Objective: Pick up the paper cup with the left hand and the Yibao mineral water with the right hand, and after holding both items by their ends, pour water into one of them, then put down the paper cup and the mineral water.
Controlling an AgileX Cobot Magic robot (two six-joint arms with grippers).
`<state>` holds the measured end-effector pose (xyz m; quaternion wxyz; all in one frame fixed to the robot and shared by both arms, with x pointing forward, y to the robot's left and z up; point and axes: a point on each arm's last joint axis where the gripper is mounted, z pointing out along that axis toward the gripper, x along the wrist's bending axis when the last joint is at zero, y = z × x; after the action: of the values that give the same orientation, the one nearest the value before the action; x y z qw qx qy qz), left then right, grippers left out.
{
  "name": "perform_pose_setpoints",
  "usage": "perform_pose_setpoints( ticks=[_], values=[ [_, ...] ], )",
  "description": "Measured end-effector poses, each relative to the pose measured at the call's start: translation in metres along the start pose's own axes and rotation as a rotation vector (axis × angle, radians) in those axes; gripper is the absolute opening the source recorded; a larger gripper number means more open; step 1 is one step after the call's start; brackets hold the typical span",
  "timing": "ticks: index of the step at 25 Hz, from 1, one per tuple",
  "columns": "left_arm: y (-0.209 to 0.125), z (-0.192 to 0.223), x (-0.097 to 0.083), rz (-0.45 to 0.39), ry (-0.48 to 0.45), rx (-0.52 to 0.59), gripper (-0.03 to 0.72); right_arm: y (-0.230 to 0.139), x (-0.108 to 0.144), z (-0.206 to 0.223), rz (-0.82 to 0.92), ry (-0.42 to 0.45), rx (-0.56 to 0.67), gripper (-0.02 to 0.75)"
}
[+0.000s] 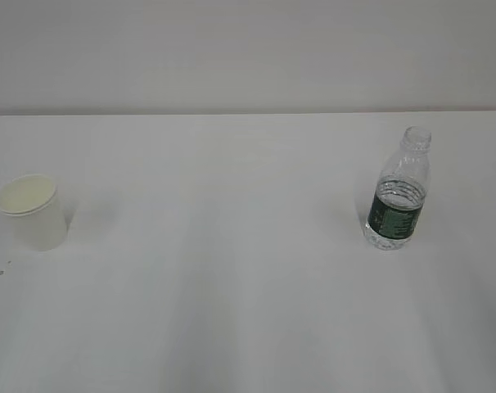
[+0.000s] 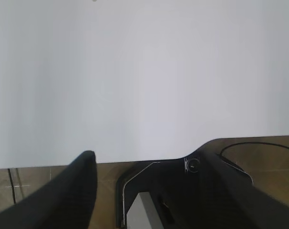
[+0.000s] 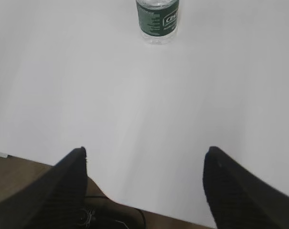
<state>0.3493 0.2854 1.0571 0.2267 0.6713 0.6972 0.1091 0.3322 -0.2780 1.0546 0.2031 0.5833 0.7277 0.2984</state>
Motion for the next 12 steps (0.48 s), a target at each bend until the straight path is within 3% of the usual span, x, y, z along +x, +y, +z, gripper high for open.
perform_pose_setpoints(
  ticks=[12],
  values=[
    [0.002, 0.0, -0.001, 0.0, -0.007, -0.018, 0.491, -0.018, 0.003, 0.035, -0.048, 0.061, -0.122, 0.572]
  ],
)
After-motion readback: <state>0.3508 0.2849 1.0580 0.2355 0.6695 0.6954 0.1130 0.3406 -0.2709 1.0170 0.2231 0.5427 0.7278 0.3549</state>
